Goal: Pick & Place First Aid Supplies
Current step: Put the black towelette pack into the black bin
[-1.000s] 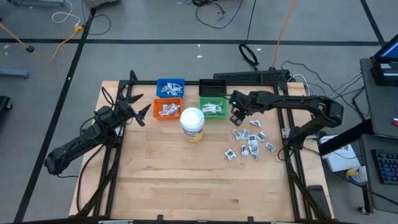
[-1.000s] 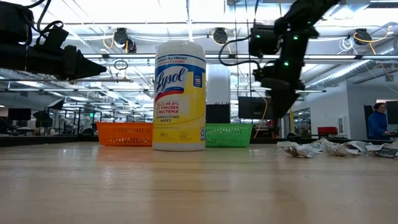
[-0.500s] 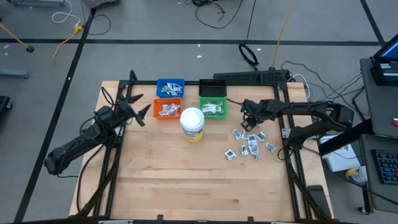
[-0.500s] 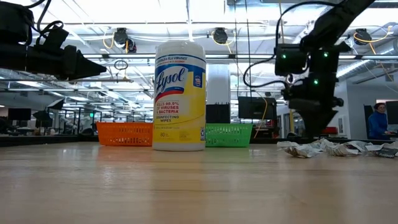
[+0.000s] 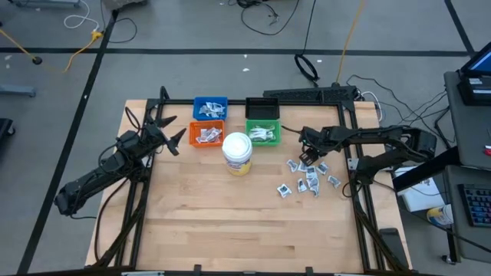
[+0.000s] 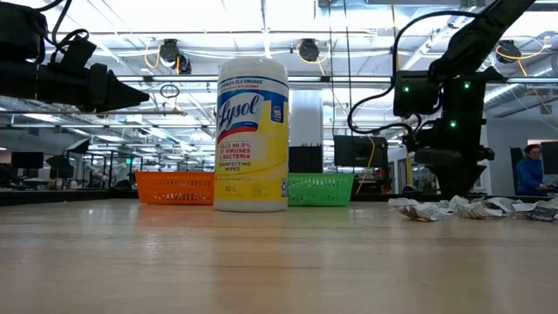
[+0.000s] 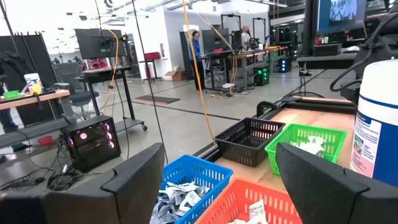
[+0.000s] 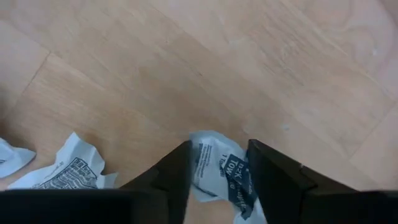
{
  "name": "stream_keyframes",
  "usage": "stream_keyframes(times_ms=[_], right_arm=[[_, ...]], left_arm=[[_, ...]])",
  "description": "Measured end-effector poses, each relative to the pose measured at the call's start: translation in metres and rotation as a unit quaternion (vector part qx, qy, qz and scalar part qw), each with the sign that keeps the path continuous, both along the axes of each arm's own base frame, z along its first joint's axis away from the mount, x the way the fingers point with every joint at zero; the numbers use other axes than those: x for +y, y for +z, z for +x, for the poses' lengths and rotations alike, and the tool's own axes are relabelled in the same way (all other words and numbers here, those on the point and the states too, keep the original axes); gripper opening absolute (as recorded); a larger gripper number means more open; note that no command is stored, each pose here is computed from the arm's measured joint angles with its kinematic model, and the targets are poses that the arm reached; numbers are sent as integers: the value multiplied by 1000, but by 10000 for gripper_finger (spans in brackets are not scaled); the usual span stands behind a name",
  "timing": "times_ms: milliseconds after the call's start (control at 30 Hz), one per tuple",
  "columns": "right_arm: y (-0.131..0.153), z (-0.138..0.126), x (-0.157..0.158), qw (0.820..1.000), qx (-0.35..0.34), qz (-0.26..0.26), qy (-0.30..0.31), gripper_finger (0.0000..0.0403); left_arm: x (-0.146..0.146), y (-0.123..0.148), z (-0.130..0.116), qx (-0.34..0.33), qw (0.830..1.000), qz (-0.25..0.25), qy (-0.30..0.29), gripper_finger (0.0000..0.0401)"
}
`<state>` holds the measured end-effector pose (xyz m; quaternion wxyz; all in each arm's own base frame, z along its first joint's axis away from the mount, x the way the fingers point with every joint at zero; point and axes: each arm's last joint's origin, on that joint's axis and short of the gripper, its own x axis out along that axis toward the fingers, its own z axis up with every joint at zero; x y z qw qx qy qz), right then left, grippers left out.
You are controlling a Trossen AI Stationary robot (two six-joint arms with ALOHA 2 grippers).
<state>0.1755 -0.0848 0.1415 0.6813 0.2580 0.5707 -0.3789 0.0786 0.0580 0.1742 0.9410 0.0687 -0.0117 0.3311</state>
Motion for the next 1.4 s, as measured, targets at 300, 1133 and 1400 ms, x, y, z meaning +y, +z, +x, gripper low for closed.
stream_keyframes(times_ms=[300,1133,1400], right_arm=[[0,1,0,1000,-4,-2,0,11],[114,82,-68,968,-56,-116,214,1],[114,125,-119,951,-71,-103,282,1]], left_arm=[[0,0,0,0,1000,0,0,310],[0,0,0,0,1000,0,0,310],[0,0,0,0,1000,0,0,310]])
